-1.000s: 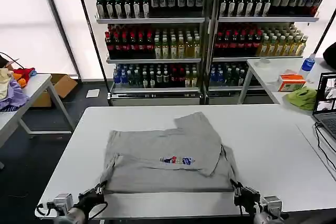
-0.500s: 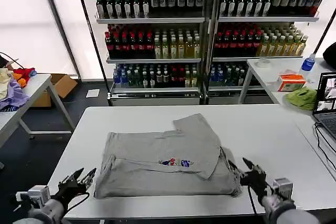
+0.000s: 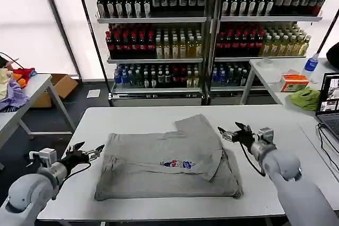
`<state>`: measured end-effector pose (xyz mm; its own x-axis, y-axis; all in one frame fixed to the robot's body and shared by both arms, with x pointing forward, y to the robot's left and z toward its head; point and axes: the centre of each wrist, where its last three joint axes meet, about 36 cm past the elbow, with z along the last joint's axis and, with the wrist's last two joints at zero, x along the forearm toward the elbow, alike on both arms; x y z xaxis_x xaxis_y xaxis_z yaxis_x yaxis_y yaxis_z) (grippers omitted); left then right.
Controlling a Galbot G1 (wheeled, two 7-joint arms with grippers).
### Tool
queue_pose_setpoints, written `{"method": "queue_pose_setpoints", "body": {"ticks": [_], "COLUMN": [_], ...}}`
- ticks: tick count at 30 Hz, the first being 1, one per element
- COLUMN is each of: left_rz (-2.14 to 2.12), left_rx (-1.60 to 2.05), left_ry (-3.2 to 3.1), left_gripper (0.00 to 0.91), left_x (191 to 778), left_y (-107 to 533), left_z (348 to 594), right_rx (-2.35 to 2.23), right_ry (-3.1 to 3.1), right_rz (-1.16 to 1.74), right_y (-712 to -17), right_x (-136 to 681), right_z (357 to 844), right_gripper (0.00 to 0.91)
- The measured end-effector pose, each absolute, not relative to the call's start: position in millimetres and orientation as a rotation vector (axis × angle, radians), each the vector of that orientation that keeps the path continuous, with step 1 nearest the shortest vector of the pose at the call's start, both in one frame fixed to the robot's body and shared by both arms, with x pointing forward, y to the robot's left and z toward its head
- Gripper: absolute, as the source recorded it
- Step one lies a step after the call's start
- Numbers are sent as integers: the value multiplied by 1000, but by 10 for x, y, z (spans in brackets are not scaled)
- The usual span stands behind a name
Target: Fold and organize the clothes.
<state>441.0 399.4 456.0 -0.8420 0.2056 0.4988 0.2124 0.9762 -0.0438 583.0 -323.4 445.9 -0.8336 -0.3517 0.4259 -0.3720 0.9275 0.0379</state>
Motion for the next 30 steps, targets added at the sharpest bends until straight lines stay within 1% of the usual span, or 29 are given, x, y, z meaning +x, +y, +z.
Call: {"method": "queue_pose_setpoints", "body": {"ticks": [7,10,15,16,17,18,19,20,21,22,23,24,25,26,27,30], "left_rz": [-1,12,31,35,40,45,48,50,53,57,59,59,60,63,65,72], "left_rx": [-322,-333,-340,-344,-347,-353,-359,-364,-370,-378,-385,-391,-396,-402,-405,-410], "left_ry": [-2573,-2554,-2543,-2539,-2535,-2530,-2524,-2519,-2514,-2507,-2502,-2497,-2493,-2489,-2486,-2483], "left_gripper": [907,907,907,907,907,907,867,786,715,675,534,453,312,262,151,40], "left_x": [4928,5065,5216,5231,5242,5251,5256,5261,5263,5262,5263,5263,5262,5261,5263,5274], "left_y": [4063,4050,4010,3998,3983,3959,3938,3919,3891,3864,3836,3809,3782,3759,3742,3703], "left_z": [4407,4321,4253,4236,4218,4196,4177,4164,4146,4125,4106,4086,4068,4050,4032,4001], "right_rx": [534,530,536,538,542,547,549,552,556,560,563,566,569,573,575,578], "right_ry": [-2567,-2547,-2524,-2519,-2513,-2507,-2502,-2498,-2494,-2492,-2489,-2487,-2485,-2483,-2481,-2479], "right_rz": [56,55,54,55,56,55,55,56,57,57,57,58,56,54,54,43], "right_y": [-3029,-2961,-2843,-2818,-2786,-2755,-2731,-2705,-2677,-2653,-2639,-2624,-2609,-2597,-2590,-2576], "right_x": [6200,6290,6400,6416,6428,6435,6442,6451,6457,6461,6463,6464,6463,6462,6461,6459], "right_z": [4245,4184,4128,4118,4101,4082,4065,4054,4044,4032,4023,4015,4007,4002,3997,3987], "right_gripper": [907,907,907,887,806,766,464,282,0,0,0,0,0,0,0,0]}}
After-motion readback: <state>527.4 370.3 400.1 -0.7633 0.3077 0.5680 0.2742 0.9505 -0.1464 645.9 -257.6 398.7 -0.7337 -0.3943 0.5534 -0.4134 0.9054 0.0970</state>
